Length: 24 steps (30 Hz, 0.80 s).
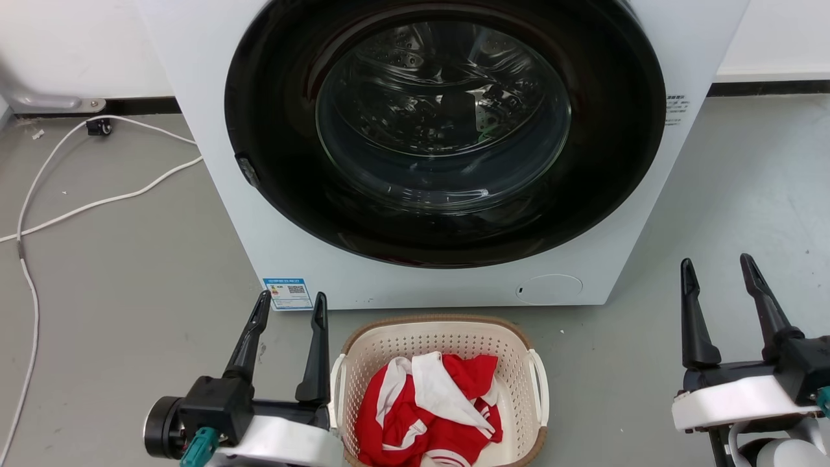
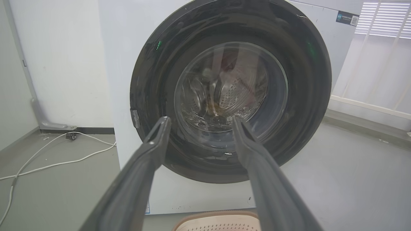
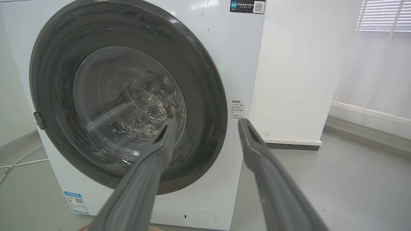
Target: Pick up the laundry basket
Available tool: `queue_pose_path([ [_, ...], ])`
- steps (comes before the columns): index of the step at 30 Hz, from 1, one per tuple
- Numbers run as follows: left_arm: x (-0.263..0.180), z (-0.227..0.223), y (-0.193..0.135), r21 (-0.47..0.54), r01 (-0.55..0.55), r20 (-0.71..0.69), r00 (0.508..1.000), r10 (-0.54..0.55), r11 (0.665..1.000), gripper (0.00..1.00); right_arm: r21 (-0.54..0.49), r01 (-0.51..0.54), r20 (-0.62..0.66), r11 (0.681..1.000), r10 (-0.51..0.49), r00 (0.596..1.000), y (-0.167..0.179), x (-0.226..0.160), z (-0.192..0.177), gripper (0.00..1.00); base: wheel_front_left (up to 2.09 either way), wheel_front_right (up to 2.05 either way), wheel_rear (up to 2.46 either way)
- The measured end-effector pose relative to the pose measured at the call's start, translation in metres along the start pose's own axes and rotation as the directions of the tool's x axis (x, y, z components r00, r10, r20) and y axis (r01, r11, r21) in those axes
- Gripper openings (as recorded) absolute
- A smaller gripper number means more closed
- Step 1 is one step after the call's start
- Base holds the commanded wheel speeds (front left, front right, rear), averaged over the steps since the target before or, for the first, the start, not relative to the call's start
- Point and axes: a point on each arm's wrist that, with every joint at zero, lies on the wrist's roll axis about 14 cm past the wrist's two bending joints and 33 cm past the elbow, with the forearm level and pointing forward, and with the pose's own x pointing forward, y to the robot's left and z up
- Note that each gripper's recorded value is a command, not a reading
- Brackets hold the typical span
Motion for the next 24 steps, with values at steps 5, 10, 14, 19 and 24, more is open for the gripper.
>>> queue_pose_path([
  [5,-0.004,-0.006,0.005,-0.037,-0.011,-0.007,1.0,0.011,0.999,1.0,0.025,0.015,-0.013,1.0,-0.014,1.0,-0.004,-0.003,-0.006,1.0,0.0,0.0,0.0],
  [10,-0.009,-0.015,0.005,-0.015,0.016,-0.027,0.999,-0.017,1.0,1.0,0.029,0.02,-0.026,0.999,-0.019,0.999,-0.005,-0.006,-0.012,1.0,0.0,0.0,0.0],
  [14,-0.009,-0.016,0.007,0.012,0.014,-0.026,1.0,-0.014,1.0,1.0,0.012,0.015,-0.021,1.0,-0.015,1.0,-0.004,-0.007,-0.011,1.0,0.0,0.0,0.0],
  [19,-0.013,-0.024,0.002,0.04,0.041,-0.047,0.998,-0.039,0.998,1.0,-0.014,0.008,-0.021,1.0,-0.009,1.0,-0.003,-0.007,-0.012,1.0,0.0,0.0,0.0],
  [24,-0.013,-0.026,0.002,0.063,0.049,-0.052,0.998,-0.045,0.997,1.0,-0.038,-0.004,-0.023,0.999,0.003,1.0,-0.001,-0.006,-0.013,1.0,0.0,0.0,0.0],
])
